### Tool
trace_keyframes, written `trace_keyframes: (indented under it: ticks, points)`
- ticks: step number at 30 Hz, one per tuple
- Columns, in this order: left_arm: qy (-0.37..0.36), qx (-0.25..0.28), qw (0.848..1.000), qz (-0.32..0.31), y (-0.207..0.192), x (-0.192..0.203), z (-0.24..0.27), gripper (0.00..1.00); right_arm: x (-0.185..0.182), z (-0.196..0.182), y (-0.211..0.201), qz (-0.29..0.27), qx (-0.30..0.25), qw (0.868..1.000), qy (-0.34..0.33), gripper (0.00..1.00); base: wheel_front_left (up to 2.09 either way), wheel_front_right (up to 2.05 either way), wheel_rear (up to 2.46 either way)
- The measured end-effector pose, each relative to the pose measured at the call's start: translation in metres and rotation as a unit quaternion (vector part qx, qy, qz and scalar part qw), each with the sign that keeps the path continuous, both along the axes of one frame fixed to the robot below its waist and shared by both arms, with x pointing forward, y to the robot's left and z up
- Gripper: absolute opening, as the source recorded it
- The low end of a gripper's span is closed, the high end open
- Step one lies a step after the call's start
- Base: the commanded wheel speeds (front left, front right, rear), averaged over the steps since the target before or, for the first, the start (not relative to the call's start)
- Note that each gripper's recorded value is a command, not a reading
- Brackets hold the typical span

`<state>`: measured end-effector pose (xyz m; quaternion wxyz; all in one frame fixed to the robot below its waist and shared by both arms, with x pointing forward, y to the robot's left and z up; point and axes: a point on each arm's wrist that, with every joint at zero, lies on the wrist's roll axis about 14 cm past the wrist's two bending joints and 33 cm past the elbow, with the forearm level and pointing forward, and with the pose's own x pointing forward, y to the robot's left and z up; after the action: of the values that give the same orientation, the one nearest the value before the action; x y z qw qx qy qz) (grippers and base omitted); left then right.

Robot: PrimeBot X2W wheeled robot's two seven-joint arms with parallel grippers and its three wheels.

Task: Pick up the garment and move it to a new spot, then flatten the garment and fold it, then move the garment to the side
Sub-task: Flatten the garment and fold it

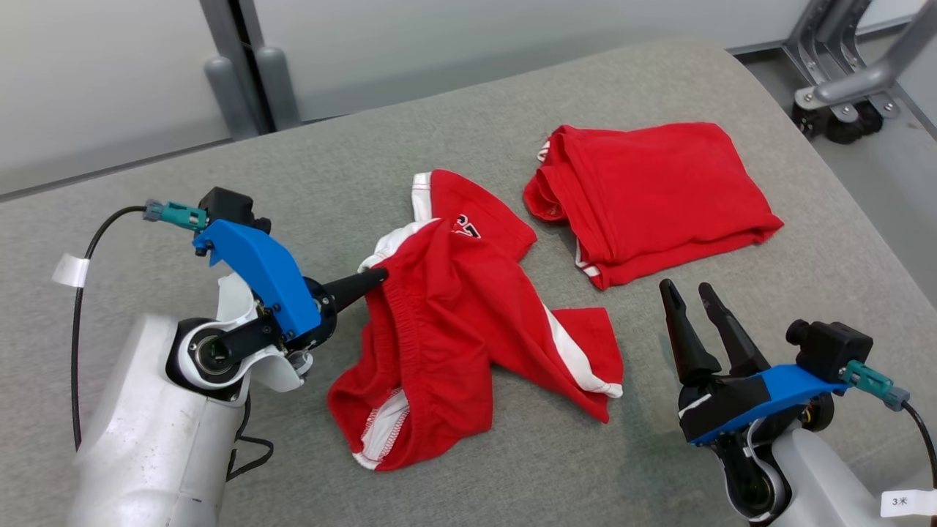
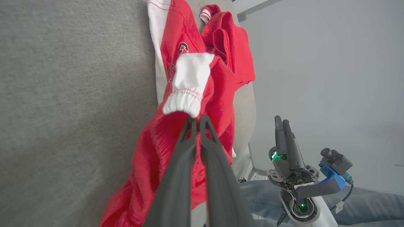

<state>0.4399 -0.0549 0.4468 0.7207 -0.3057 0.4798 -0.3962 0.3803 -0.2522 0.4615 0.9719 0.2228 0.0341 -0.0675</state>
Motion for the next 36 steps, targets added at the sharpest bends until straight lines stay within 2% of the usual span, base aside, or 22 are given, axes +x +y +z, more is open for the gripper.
trace_keyframes:
  ticks: [6,12,17,21,24,28,33,35,36]
  points:
    - [-0.038,-0.010,0.999,-0.015,0.006,-0.014,0.031,0.00,0.004,0.012,0.008,0.018,-0.004,1.000,-0.018,1.00,0.00,0.00,0.00]
    - [-0.067,0.000,0.995,-0.070,0.018,-0.053,0.057,0.00,0.006,0.023,0.021,0.045,-0.011,0.998,-0.033,1.00,0.00,0.00,0.00]
    - [-0.064,0.039,0.989,-0.130,0.042,-0.103,0.051,0.00,0.008,0.027,0.027,0.063,-0.020,0.997,-0.039,1.00,0.00,0.00,0.00]
    - [-0.064,0.084,0.983,-0.148,0.071,-0.132,0.035,0.00,0.013,0.030,0.029,0.071,-0.026,0.996,-0.042,1.00,0.00,0.00,0.00]
    - [-0.062,0.113,0.983,-0.133,0.094,-0.142,0.021,0.00,0.017,0.030,0.031,0.077,-0.028,0.996,-0.040,1.00,0.00,0.00,0.00]
    - [-0.050,0.145,0.985,-0.079,0.125,-0.147,-0.004,0.00,0.021,0.030,0.032,0.081,-0.032,0.995,-0.040,1.00,0.00,0.00,0.00]
    - [-0.018,0.132,0.991,0.006,0.139,-0.150,-0.033,0.00,0.025,0.026,0.037,0.090,-0.034,0.995,-0.033,1.00,0.00,0.00,0.00]
    - [-0.016,0.136,0.990,0.033,0.143,-0.148,-0.042,0.47,0.026,0.025,0.039,0.092,-0.033,0.995,-0.032,1.00,0.00,0.00,0.00]
    - [-0.019,0.143,0.989,0.043,0.148,-0.146,-0.046,1.00,0.027,0.024,0.039,0.093,-0.034,0.995,-0.031,1.00,0.00,0.00,0.00]
